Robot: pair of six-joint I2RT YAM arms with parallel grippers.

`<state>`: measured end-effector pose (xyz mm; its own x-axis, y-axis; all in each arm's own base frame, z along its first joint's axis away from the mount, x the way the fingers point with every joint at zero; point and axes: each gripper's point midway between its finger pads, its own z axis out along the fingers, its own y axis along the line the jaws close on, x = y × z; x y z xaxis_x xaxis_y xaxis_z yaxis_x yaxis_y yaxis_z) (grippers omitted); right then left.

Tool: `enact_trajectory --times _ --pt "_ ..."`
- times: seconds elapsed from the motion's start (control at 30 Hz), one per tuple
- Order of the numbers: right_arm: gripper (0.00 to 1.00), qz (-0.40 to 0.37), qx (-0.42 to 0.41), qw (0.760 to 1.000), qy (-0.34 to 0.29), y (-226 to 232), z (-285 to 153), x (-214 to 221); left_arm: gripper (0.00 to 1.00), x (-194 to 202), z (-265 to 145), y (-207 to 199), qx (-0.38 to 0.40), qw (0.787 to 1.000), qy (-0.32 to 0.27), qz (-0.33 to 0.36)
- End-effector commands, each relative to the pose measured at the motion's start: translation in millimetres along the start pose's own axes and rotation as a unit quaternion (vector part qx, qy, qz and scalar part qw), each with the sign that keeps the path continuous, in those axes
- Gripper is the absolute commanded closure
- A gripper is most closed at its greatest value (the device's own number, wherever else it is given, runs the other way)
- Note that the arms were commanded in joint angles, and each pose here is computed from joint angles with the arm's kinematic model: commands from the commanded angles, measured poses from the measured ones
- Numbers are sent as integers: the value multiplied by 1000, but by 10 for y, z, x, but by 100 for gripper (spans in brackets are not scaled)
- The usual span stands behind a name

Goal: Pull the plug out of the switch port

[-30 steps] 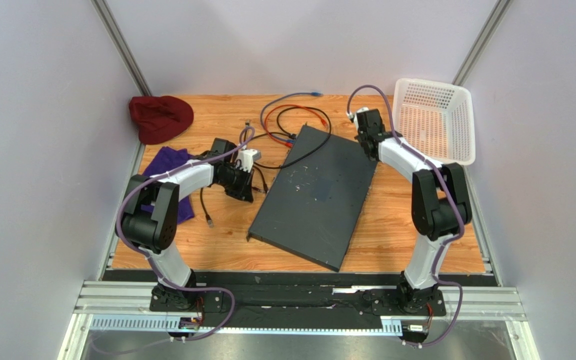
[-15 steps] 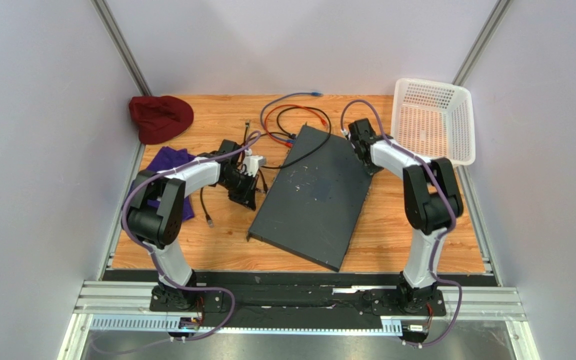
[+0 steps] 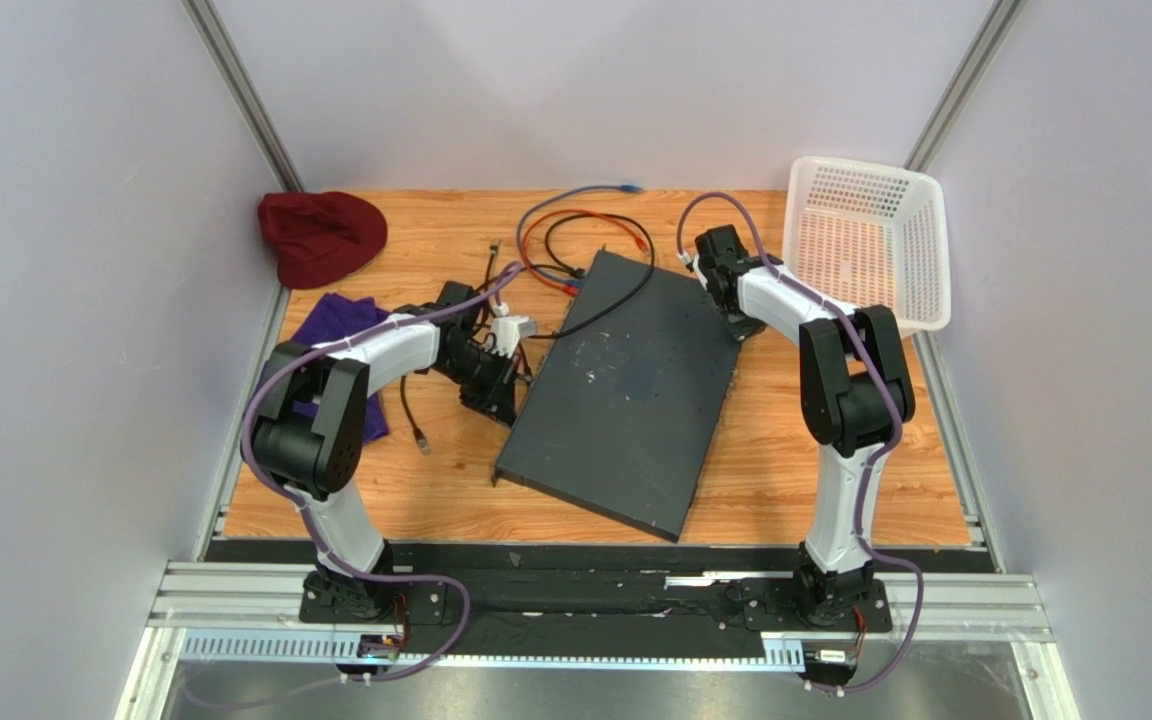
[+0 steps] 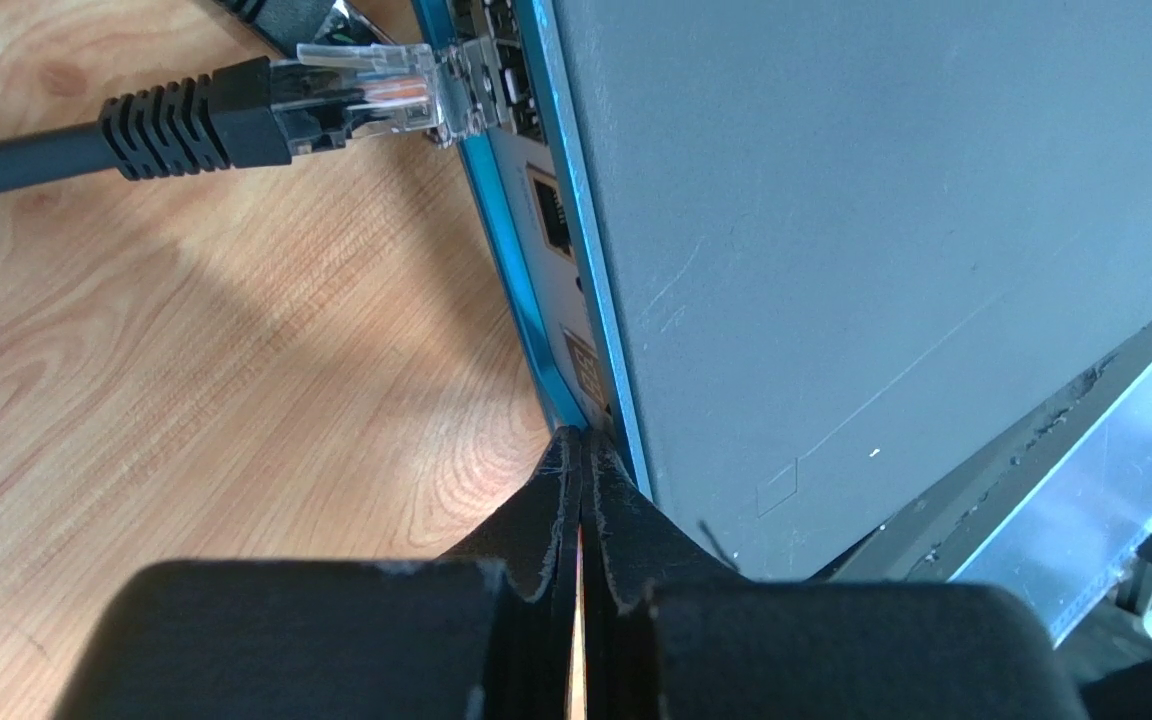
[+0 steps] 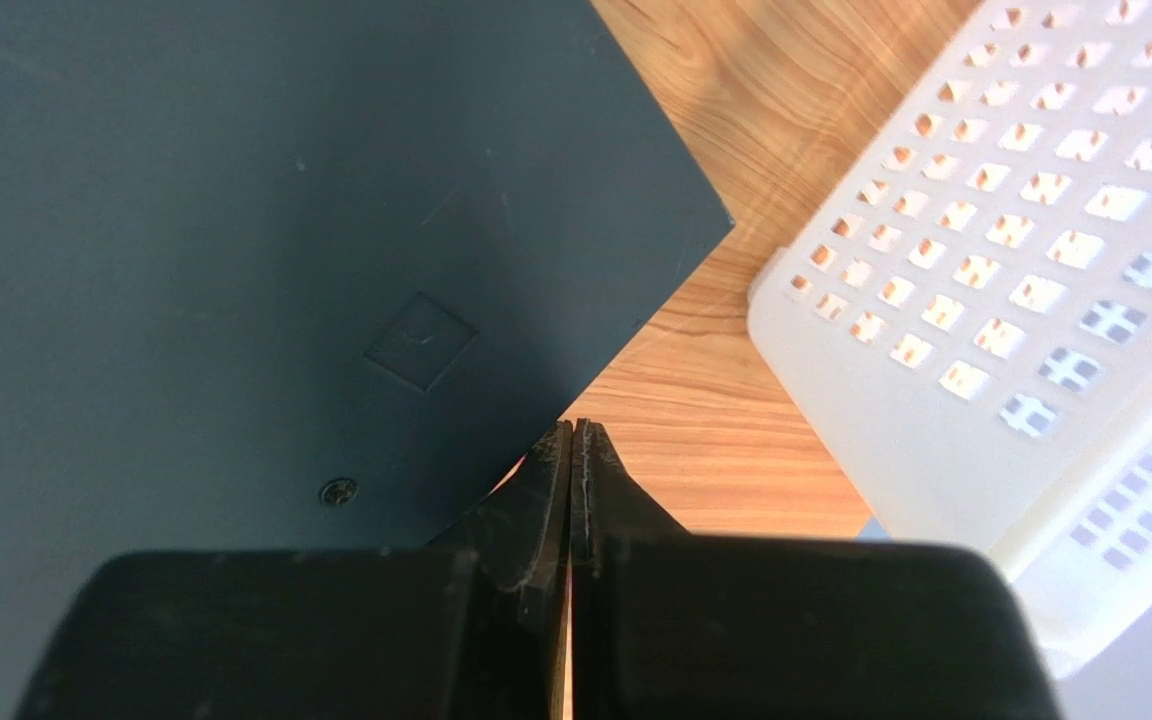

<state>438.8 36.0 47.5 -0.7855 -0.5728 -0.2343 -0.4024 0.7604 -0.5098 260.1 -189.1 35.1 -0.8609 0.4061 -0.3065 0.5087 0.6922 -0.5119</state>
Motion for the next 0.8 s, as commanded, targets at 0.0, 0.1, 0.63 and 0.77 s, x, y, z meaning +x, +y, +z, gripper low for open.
enact_trajectory --times 0.0,0.1,0.63,0.77 --pt "100 -11 -172 979 -107 796 -103 -522 100 -128 -113 -207 32 999 -23 23" --pt "100 -12 -203 973 -106 922 -56 -571 100 -126 -135 -228 33 999 -20 20" --pt "100 -78 -276 941 -179 1190 -57 -1210 100 154 -223 -432 89 995 39 19" --pt "100 -107 -285 933 -189 1182 -51 -1339 100 -5 -151 -563 123 991 26 39"
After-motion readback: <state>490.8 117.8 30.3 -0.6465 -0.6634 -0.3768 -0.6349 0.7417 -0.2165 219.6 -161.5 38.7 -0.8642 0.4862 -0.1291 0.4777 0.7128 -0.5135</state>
